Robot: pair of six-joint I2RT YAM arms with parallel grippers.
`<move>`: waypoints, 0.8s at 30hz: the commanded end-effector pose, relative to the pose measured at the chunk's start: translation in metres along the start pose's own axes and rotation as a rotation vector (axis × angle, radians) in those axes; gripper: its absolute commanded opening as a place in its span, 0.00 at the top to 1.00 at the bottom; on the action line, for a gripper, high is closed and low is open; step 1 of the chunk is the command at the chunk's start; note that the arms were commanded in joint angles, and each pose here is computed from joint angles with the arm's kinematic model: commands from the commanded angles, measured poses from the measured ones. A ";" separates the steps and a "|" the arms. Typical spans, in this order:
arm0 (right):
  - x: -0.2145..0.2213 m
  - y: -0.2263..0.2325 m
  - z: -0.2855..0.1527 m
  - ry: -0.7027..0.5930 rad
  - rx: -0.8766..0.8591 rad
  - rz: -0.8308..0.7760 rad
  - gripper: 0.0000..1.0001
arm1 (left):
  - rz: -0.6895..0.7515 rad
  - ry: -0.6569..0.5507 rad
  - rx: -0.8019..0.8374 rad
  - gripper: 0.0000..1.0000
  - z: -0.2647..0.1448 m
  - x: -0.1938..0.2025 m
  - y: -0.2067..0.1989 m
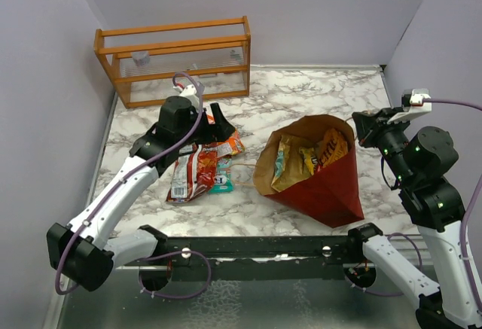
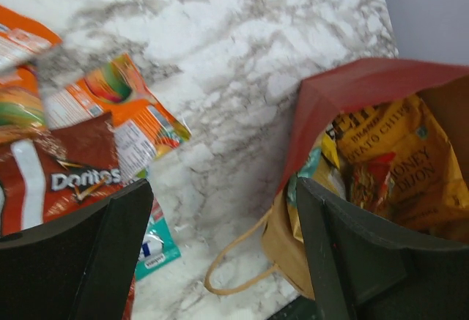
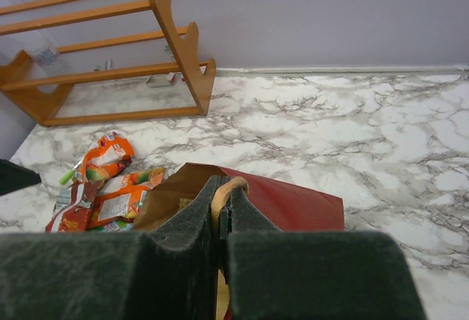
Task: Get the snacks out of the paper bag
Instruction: Place the snack at the center of the board, then take out the snack from the paper bag.
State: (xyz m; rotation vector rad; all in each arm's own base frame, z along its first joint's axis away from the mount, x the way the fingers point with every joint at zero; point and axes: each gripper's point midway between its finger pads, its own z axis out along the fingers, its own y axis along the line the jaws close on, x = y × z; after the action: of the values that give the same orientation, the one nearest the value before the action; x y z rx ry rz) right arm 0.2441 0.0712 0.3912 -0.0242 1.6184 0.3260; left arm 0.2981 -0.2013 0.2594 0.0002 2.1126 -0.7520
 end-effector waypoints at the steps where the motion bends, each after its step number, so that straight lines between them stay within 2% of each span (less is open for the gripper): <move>1: -0.029 0.009 -0.004 -0.112 -0.040 0.017 0.98 | -0.061 0.072 0.170 0.18 0.002 0.026 -0.034; 8: -0.031 0.010 -0.006 -0.115 -0.044 0.022 0.98 | 0.005 0.053 0.264 0.24 0.005 0.049 -0.105; 13: -0.032 0.011 -0.008 -0.117 -0.048 0.026 0.98 | 0.051 0.076 0.283 0.31 0.017 0.076 -0.138; 18: -0.033 0.010 -0.010 -0.119 -0.047 0.026 0.98 | 0.184 0.131 0.187 0.34 0.048 0.095 -0.138; 24: -0.033 0.011 -0.011 -0.119 -0.048 0.026 0.98 | 0.248 0.145 0.146 0.39 0.076 0.109 -0.134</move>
State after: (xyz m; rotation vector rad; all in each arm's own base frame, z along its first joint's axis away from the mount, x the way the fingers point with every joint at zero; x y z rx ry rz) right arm 0.2409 0.0708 0.3924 -0.0222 1.6135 0.3321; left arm 0.2367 -0.3746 0.2177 0.3791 2.1676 -0.8614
